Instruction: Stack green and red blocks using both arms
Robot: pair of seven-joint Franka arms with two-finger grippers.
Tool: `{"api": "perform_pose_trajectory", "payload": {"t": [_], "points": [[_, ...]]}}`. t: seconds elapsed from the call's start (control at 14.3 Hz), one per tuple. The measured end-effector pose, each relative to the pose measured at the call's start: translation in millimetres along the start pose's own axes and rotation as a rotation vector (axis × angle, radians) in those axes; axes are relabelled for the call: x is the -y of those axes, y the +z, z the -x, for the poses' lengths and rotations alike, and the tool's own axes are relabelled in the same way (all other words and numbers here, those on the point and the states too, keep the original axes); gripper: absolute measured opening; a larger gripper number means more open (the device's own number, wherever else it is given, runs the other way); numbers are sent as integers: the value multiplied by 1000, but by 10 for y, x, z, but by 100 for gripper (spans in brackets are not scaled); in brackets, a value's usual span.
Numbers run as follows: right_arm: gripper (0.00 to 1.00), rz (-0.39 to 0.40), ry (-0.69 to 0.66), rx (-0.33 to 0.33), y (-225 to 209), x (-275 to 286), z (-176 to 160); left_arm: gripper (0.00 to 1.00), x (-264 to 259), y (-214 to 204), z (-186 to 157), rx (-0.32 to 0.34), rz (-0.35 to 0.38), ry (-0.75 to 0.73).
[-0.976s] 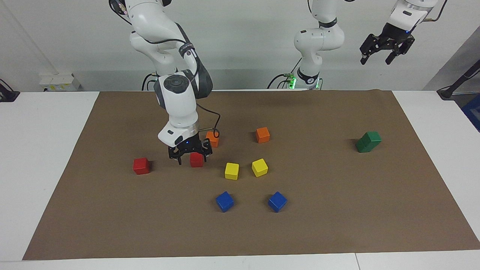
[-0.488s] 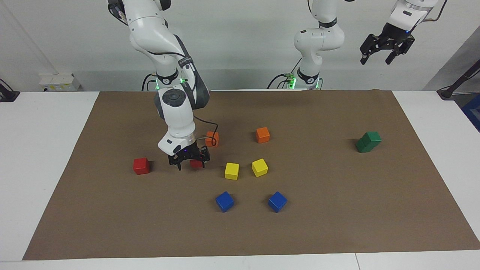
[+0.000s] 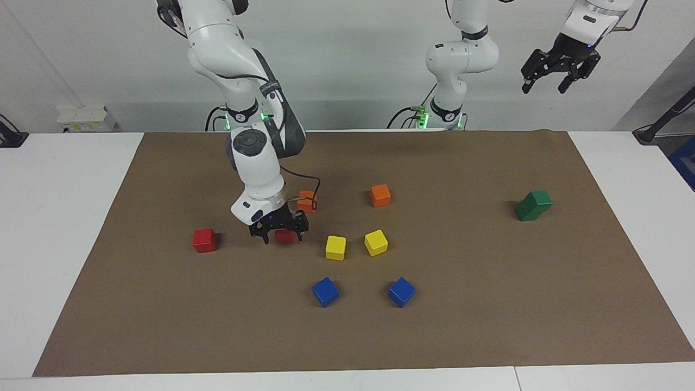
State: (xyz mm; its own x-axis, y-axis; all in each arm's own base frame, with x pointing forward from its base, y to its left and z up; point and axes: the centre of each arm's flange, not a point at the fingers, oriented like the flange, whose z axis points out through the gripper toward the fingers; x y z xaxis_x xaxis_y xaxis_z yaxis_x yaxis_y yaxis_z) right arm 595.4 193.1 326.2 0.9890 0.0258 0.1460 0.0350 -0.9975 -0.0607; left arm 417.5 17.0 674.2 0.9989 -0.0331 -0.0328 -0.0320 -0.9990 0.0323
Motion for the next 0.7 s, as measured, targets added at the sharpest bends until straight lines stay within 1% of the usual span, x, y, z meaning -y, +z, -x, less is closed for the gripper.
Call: {"api": "perform_pose_trajectory", "payload": {"t": [0.14,0.42,0.7], "points": [[100,4,-1,15,95,-22,92,100,0,0,0,0,0,0],[100,-3,0,-2,256,-78,251,100,0,0,0,0,0,0],[100,0,0,0,247,-92,285,100,0,0,0,0,0,0]]}}
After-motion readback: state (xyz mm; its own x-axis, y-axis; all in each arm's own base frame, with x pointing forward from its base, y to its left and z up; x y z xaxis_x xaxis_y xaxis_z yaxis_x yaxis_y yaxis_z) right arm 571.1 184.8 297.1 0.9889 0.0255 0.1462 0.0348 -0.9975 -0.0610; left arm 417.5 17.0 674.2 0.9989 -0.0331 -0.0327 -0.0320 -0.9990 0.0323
